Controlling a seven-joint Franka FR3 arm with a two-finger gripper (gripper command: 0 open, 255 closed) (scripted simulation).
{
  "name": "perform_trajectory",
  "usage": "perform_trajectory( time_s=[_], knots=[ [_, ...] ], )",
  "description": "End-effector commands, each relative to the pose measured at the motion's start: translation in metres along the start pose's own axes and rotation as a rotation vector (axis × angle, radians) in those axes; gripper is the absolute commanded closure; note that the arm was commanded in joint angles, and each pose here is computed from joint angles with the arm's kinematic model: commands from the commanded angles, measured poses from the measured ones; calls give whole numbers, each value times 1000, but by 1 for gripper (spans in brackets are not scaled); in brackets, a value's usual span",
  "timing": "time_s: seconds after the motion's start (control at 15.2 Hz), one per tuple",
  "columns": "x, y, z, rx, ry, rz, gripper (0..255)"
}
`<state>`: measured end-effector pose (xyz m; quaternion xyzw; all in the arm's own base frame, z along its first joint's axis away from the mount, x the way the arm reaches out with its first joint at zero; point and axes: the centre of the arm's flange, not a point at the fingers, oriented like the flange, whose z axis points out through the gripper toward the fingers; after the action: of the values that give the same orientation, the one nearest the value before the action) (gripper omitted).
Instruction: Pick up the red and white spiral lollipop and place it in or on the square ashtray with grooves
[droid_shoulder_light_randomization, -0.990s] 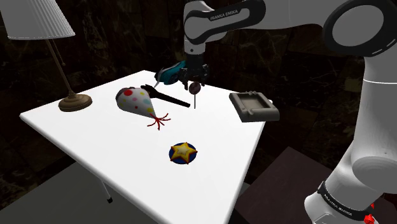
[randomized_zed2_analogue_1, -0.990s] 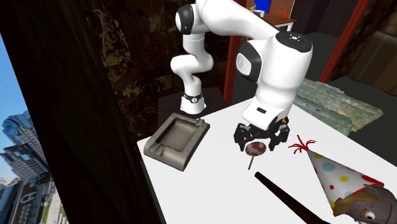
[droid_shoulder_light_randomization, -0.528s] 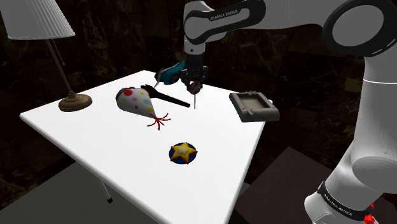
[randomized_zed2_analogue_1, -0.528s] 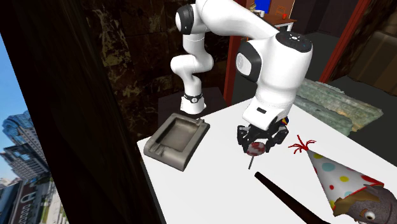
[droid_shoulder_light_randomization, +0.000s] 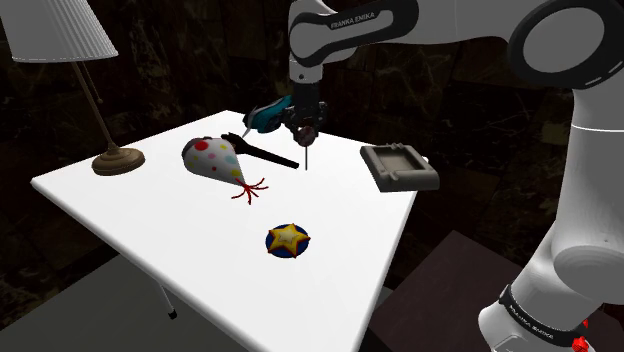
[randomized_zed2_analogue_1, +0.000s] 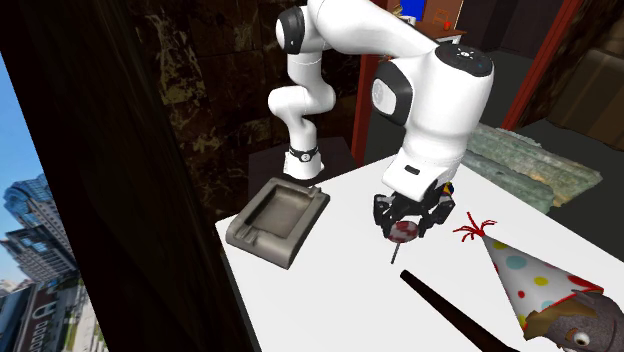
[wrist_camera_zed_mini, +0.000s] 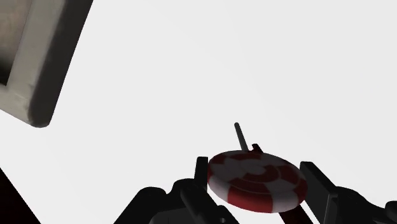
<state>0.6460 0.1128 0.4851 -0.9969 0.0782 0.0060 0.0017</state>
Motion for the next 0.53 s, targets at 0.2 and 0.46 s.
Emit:
perform_trajectory(
  time_s=[0.2, 0.46],
  knots=[
    [0, 0, -25, 0, 0, 0, 255],
    [0, 0, -46, 0, 0, 0, 255]
  ],
)
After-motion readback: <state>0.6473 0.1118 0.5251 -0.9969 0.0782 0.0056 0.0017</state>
